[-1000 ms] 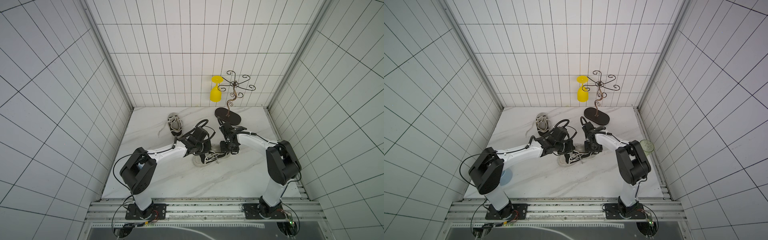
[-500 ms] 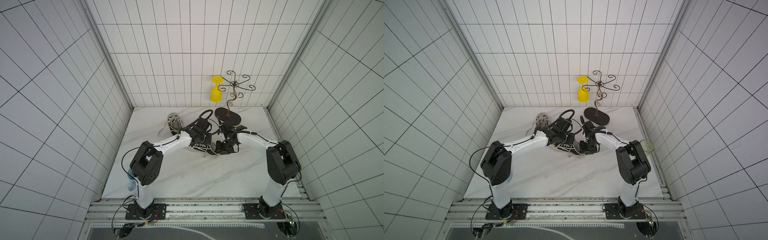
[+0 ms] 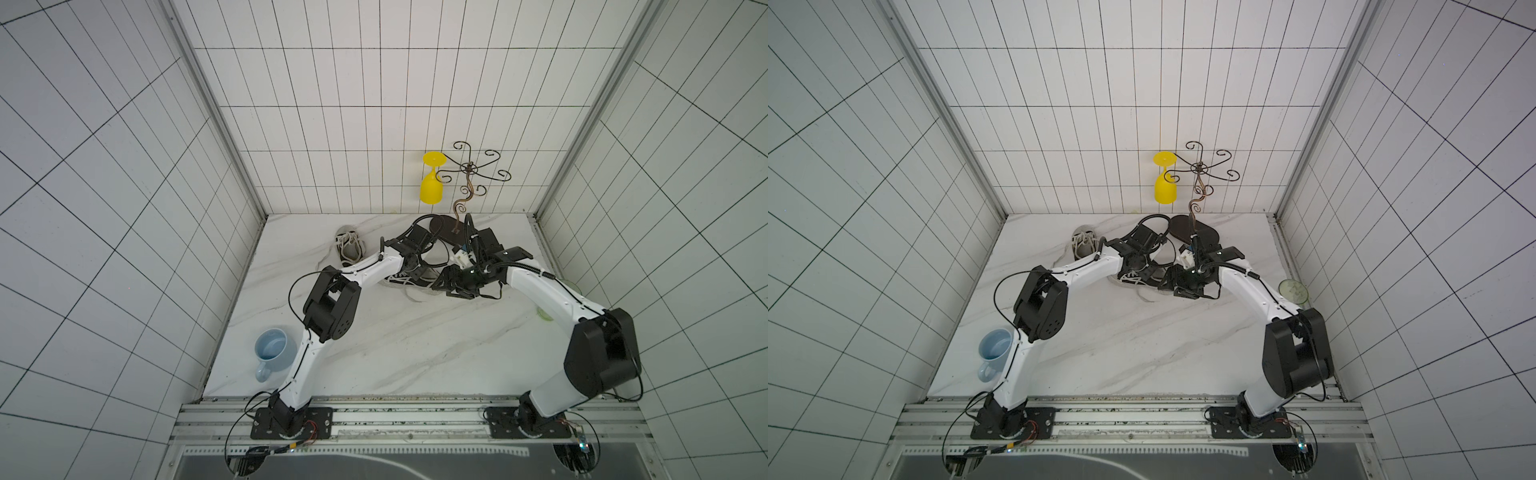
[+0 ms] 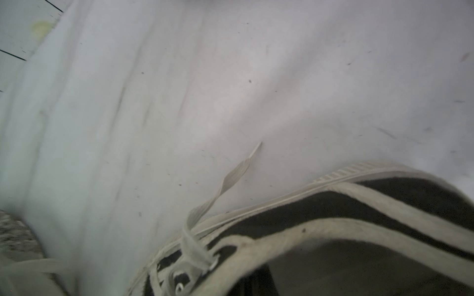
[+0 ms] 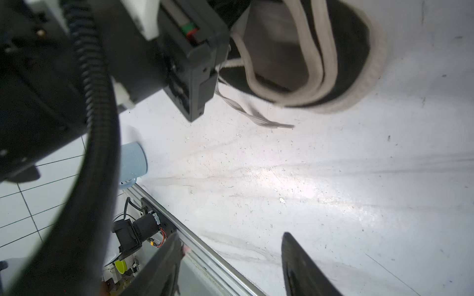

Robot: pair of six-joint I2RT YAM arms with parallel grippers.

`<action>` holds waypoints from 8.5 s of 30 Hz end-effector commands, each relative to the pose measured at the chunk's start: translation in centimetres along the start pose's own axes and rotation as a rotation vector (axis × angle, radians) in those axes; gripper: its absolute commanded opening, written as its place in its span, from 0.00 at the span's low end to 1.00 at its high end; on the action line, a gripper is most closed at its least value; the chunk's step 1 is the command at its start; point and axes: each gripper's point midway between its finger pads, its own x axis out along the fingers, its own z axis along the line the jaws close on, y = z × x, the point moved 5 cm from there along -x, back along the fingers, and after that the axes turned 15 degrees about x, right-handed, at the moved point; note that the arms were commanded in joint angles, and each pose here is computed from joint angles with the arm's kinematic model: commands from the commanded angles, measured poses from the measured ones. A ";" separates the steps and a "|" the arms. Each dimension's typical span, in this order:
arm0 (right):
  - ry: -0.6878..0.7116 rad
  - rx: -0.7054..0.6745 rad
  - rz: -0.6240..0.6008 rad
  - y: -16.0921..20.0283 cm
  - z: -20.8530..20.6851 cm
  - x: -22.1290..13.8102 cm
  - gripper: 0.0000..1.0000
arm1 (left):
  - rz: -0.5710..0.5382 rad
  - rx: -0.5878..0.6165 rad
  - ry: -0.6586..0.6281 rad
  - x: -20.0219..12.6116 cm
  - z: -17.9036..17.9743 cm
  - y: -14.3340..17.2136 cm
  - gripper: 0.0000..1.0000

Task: Insert the insole into the shoe
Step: Place the shoe at the center of the board, then move the shoe to the center of the board, then adjust the shoe at the center of the board, then reset both arms

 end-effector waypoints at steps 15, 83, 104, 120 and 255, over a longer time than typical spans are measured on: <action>0.384 0.042 -0.224 -4.7 -8.3 1.6 0.58 | -0.168 0.493 0.003 -4.4 -0.9 -3.4 0.02; 0.054 -0.178 -0.212 -13.2 4.7 16.2 0.54 | 0.129 -0.825 0.016 -0.4 16.2 18.6 0.47; -0.011 -0.221 -0.257 -4.1 5.1 8.1 0.54 | -0.026 -0.966 -0.152 -12.1 16.0 19.9 0.55; 0.034 -0.223 -0.268 -7.8 7.1 16.2 0.52 | -0.059 -0.950 -0.136 -15.1 12.7 19.9 0.55; 0.363 -0.369 -1.383 -7.8 -18.4 -7.9 0.99 | -0.495 -0.683 -0.816 -12.7 9.6 28.9 0.98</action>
